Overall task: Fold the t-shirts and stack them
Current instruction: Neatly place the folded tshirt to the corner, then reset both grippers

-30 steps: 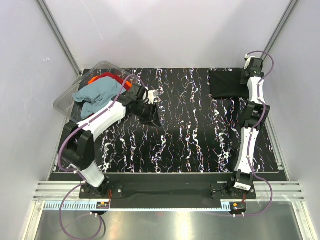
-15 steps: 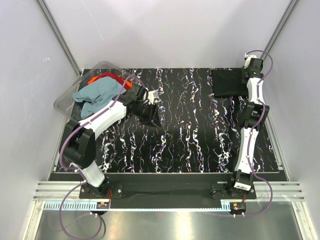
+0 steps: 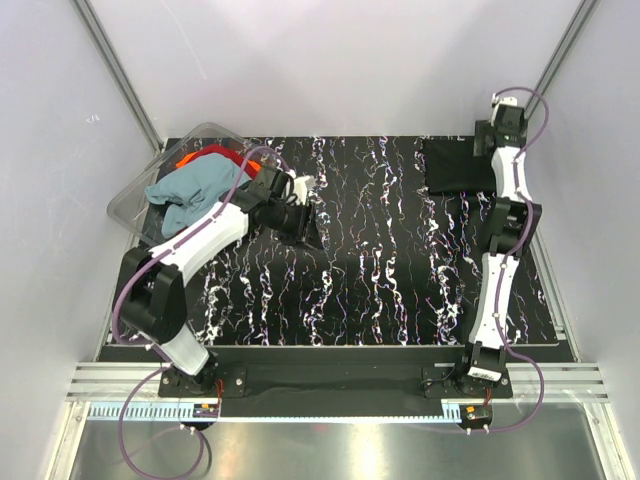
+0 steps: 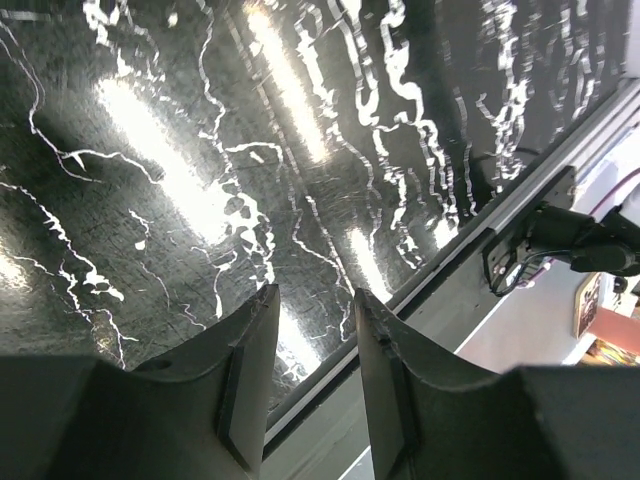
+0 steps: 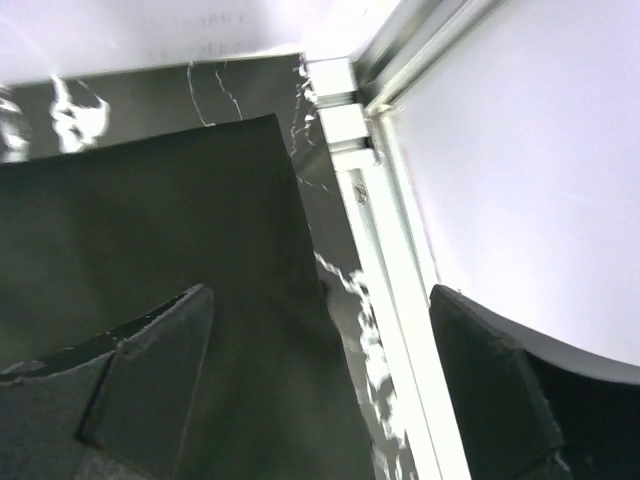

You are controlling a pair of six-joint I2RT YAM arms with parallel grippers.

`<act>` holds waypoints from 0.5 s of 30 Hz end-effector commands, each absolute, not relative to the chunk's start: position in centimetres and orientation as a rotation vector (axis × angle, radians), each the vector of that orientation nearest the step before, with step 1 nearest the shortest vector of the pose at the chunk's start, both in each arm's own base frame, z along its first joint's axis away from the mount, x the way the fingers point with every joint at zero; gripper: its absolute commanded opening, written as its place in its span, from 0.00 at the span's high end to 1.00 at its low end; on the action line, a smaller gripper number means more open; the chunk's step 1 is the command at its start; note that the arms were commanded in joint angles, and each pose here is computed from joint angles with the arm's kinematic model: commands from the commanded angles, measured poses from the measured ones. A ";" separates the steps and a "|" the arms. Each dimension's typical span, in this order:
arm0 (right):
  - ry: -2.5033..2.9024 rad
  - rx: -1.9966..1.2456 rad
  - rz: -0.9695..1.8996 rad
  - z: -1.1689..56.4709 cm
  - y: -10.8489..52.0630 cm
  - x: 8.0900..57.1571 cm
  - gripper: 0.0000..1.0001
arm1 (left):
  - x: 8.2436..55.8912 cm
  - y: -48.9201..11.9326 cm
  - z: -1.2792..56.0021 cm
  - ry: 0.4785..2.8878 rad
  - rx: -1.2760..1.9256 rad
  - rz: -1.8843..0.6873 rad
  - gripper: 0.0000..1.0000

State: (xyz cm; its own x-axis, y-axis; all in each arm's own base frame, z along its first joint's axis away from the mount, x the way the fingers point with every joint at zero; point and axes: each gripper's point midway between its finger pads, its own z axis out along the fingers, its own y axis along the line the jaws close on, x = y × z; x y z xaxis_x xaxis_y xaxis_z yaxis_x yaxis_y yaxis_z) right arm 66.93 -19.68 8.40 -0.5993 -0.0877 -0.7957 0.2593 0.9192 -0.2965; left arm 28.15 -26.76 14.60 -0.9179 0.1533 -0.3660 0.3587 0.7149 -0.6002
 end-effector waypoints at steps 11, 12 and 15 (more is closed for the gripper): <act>2.080 0.473 0.415 30.6 2.6 53.9 0.00 | 31.5 -20.2 28.5 2.027 0.255 -0.749 0.57; 2.104 0.467 0.461 30.0 4.4 52.7 0.00 | 31.3 -19.9 29.6 1.978 0.254 -0.751 0.55; 2.209 0.328 0.570 28.4 12.3 46.0 0.00 | 30.8 -19.4 30.7 1.936 0.266 -0.743 0.54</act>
State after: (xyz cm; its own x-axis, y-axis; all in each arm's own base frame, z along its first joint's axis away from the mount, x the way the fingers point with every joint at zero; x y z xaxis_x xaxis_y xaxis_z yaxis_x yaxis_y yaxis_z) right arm 51.71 2.84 32.70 -0.4230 0.3710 -0.8267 0.1445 0.9283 0.3427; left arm 29.74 -19.85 29.11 -0.5669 -0.1131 -0.8160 0.4656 0.7732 -0.4306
